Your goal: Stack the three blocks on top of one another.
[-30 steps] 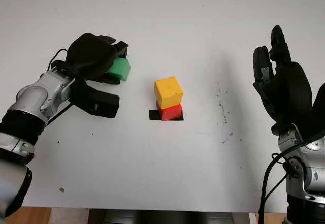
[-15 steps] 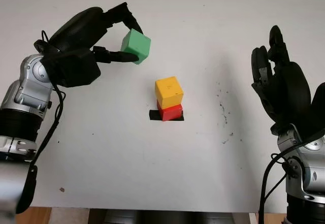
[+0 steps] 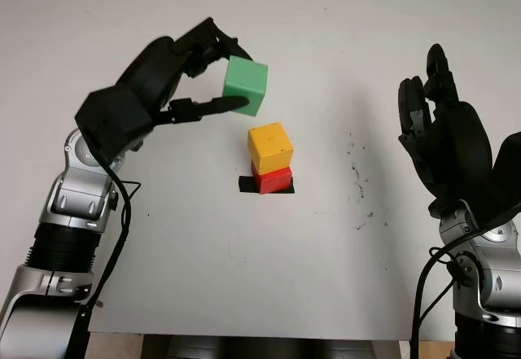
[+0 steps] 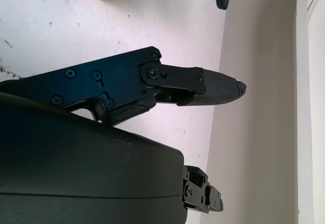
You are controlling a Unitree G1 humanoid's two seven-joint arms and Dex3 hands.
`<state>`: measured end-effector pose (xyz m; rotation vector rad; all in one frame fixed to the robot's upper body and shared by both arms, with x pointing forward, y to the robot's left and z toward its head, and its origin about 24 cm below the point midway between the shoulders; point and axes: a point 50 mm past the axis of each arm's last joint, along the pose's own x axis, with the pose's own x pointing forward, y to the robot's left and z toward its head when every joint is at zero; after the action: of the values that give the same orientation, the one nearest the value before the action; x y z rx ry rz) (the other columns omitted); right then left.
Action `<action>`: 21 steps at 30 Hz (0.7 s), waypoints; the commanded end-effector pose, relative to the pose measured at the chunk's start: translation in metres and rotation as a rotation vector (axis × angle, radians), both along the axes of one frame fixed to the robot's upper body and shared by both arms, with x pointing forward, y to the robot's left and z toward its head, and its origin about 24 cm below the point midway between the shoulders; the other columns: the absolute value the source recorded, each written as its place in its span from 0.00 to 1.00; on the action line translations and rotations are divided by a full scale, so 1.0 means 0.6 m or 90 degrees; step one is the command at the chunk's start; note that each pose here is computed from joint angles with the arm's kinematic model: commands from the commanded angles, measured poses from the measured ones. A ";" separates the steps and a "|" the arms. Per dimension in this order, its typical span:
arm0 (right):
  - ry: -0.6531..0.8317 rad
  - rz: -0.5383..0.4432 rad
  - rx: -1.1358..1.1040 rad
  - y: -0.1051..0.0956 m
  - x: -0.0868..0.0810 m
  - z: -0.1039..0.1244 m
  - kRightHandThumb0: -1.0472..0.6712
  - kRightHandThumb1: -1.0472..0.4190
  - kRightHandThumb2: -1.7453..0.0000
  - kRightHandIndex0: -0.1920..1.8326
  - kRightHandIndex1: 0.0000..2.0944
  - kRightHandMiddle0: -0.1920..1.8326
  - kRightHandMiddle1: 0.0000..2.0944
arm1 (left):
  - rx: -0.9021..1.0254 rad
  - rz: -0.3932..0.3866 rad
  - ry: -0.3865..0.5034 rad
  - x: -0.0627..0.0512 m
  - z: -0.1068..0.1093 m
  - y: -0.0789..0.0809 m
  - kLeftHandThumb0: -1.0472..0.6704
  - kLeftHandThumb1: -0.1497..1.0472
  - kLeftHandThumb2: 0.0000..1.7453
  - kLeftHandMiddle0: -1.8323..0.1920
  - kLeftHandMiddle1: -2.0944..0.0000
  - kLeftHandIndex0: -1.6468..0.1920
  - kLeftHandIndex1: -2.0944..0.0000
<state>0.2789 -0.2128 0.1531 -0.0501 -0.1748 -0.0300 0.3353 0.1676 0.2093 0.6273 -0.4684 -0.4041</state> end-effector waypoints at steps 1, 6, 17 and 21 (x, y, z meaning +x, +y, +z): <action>-0.013 -0.003 -0.005 0.001 -0.006 0.002 0.24 0.00 0.73 0.00 0.00 0.00 0.00 | 0.011 -0.012 -0.010 -0.008 0.011 -0.001 0.32 1.00 0.12 0.77 0.98 0.68 0.24; -0.005 0.002 0.011 0.004 -0.006 0.000 0.24 0.00 0.73 0.00 0.00 0.00 0.00 | -0.041 -0.046 0.013 -0.017 0.019 0.002 0.33 1.00 0.12 0.77 0.97 0.69 0.24; 0.003 -0.011 0.025 0.009 -0.007 -0.007 0.23 0.00 0.75 0.00 0.00 0.00 0.00 | -0.140 -0.038 -0.037 -0.064 -0.030 -0.006 0.35 1.00 0.14 0.79 0.98 0.74 0.23; 0.005 -0.015 0.028 0.012 -0.006 -0.009 0.23 0.00 0.75 0.00 0.00 0.00 0.00 | -0.187 -0.020 -0.044 -0.076 -0.041 -0.009 0.35 1.00 0.14 0.79 0.98 0.74 0.24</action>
<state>0.2783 -0.2060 0.1478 -0.0086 -0.1606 -0.0509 0.2954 0.1625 0.1821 0.3699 -0.5566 -0.3558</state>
